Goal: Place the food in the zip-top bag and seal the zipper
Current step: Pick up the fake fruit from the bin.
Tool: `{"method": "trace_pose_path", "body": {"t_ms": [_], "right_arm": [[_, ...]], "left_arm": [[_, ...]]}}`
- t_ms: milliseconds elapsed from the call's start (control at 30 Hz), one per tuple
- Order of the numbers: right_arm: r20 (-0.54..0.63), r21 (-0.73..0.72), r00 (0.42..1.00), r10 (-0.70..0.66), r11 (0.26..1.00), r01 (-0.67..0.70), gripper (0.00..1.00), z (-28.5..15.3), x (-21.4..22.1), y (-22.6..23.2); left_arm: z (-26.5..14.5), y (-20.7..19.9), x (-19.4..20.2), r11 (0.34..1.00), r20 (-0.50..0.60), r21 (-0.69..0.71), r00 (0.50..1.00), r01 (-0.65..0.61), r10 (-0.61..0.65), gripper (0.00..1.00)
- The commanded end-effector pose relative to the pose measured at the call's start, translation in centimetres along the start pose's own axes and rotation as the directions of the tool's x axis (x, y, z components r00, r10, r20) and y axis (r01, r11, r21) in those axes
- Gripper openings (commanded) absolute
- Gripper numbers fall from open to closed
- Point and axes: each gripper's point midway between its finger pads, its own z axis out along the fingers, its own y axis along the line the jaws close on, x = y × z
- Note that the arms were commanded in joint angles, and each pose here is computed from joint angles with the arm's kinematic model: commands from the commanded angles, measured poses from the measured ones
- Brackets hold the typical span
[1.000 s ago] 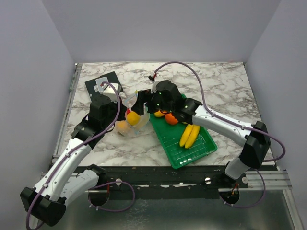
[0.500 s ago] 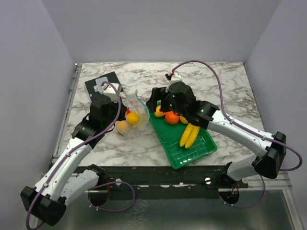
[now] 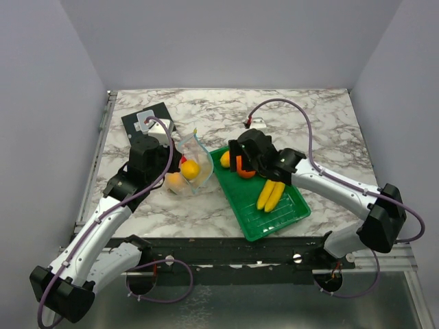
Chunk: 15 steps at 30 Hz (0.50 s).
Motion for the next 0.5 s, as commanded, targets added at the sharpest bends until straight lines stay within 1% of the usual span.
{"method": "trace_pose_path", "body": {"t_ms": [0, 67, 167, 467], "right_arm": [[-0.063, 0.093, 0.998, -0.014, 0.996, 0.020, 0.97, 1.9, 2.3, -2.3], [-0.082, 0.100, 0.997, -0.010, 0.995, 0.018, 1.00, 2.7, 3.0, -2.7], [-0.112, 0.096, 0.994, -0.002, 0.995, 0.013, 1.00, 3.9, 3.7, -2.9], [-0.168, 0.082, 0.986, 0.000, 0.997, 0.014, 1.00, 6.8, 4.2, -2.9]], "left_arm": [[0.3, 0.1, 0.4, 1.000, -0.001, -0.003, 1.000, 0.007, -0.007, 0.00], [0.3, 0.1, 0.4, 1.000, -0.001, -0.004, 1.000, 0.006, -0.006, 0.00], [0.3, 0.1, 0.4, 1.000, 0.000, -0.004, 1.000, 0.006, -0.006, 0.00], [0.3, 0.1, 0.5, 1.000, -0.003, -0.003, 1.000, 0.006, -0.006, 0.00]]}}
